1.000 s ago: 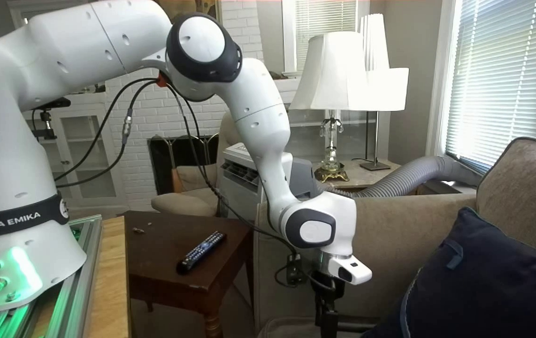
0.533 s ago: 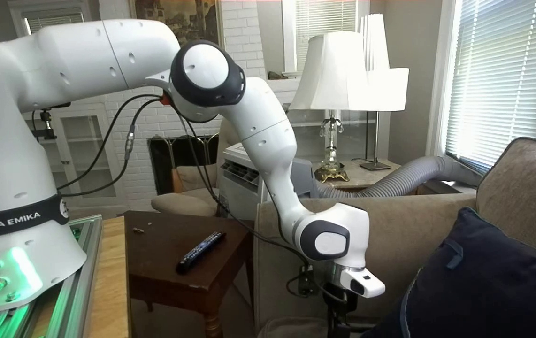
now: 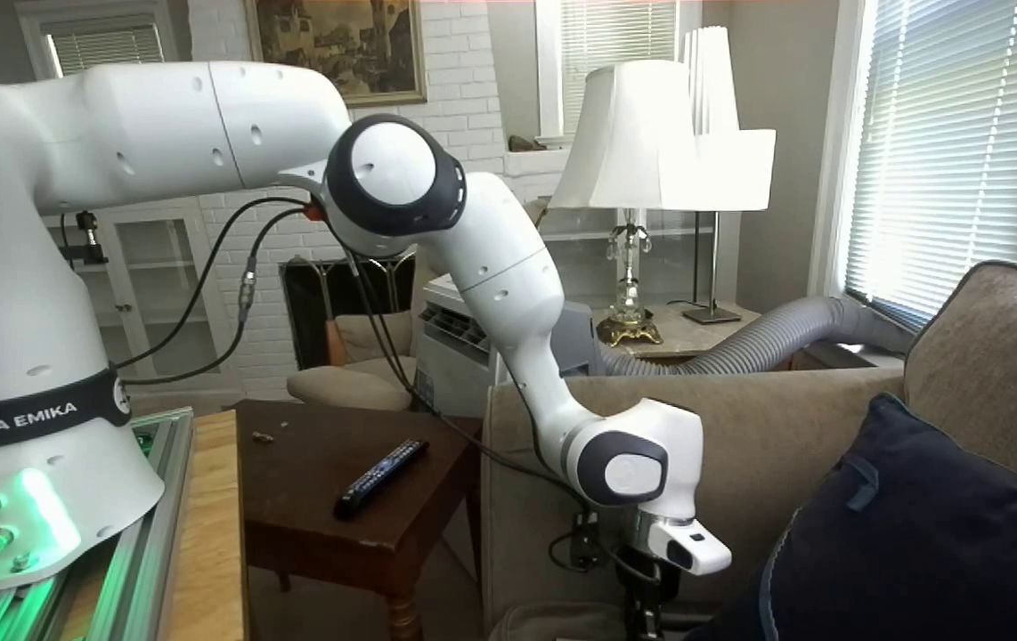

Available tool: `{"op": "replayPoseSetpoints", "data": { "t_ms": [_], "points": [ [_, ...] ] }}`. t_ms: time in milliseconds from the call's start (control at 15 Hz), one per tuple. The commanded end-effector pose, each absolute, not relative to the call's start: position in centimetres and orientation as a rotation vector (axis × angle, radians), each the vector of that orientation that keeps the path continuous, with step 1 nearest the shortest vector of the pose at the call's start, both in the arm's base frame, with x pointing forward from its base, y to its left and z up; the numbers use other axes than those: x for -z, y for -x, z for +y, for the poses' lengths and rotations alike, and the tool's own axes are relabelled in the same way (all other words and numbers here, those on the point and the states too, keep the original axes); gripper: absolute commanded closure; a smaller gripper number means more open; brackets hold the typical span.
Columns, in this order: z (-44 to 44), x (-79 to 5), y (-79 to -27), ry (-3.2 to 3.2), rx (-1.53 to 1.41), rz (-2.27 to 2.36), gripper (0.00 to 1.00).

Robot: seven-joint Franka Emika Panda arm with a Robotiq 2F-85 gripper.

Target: Put the two remotes on the table

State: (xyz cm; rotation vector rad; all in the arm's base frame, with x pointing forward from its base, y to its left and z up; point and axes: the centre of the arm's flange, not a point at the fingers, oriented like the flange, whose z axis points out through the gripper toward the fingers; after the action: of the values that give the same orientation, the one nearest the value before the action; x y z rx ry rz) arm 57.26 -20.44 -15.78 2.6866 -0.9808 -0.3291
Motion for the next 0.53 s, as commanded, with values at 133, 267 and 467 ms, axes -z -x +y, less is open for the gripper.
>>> {"op": "replayPoseSetpoints", "data": {
  "t_ms": [133,267,467],
  "points": [
    [-20.5,12.6,-56.8,-2.732,0.348,-0.884,0.71],
    [-20.5,10.6,-55.9,-2.747,0.351,-0.732,0.71],
    [-20.5,8.0,-54.9,-2.765,0.321,-0.523,0.71]
  ]
}}
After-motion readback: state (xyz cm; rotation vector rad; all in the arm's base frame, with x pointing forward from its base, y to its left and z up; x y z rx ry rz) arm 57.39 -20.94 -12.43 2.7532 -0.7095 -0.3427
